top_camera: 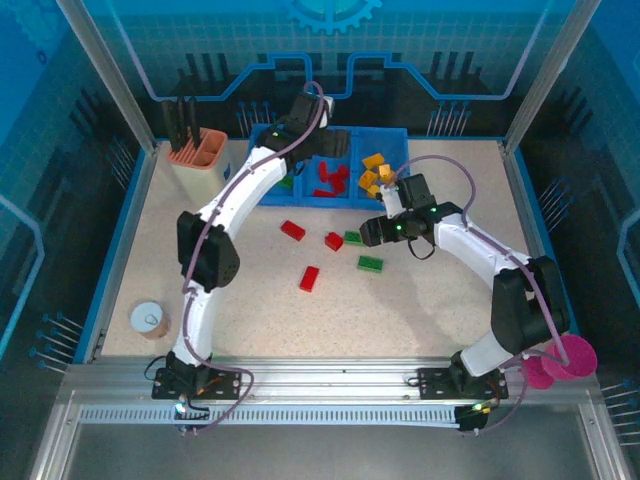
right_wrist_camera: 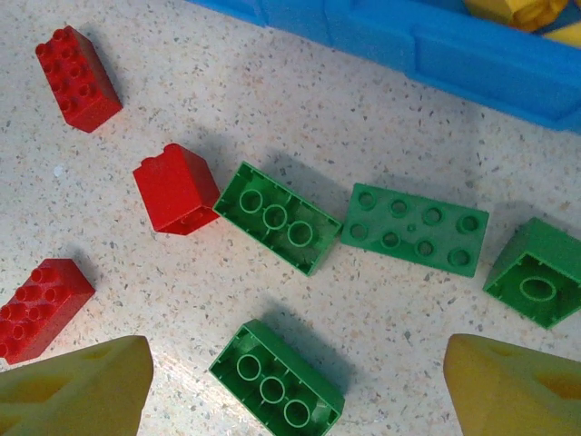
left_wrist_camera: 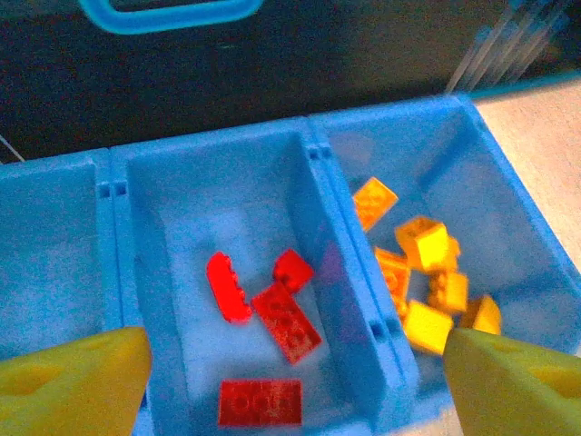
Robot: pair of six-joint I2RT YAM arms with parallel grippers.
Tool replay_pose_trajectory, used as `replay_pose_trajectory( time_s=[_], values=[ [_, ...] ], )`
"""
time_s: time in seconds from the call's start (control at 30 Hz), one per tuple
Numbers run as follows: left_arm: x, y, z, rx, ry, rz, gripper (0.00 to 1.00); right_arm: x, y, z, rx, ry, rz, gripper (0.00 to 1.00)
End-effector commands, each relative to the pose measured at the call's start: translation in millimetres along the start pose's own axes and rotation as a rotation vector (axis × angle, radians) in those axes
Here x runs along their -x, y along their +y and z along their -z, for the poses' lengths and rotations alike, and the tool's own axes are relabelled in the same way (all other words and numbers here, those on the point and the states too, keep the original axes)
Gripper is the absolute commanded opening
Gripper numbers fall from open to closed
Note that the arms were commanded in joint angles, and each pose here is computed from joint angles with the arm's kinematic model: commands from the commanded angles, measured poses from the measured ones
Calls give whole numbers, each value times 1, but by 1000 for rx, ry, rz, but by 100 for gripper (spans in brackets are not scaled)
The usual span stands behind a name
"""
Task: Sort the legos into containers by color
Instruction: Pick up the lego from the center of the table.
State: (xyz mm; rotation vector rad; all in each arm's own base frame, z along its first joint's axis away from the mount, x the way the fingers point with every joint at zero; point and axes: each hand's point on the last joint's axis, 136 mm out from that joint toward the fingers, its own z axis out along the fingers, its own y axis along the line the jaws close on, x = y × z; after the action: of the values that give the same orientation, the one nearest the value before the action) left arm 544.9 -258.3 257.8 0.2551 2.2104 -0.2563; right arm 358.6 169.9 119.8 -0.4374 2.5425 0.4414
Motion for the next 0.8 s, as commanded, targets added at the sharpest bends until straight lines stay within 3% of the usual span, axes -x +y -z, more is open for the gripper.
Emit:
replay_pose_trajectory(
  time_s=[0.0,0.1,0.33,0.77],
  values=[
    [-65,-11,18,-45,190,-218,87,10,11,13,37,-23,53,85],
    [-107,-19,42,-161,255,-288,89,11,10,22,46,-41,52,86],
    [-162,-28,65,-243,328,-284,93,10,-3,39,48,-66,-39,89],
    [-228,-62,25,-297,405,-321,95,8,-3,56,55,-82,-71,89]
  ],
)
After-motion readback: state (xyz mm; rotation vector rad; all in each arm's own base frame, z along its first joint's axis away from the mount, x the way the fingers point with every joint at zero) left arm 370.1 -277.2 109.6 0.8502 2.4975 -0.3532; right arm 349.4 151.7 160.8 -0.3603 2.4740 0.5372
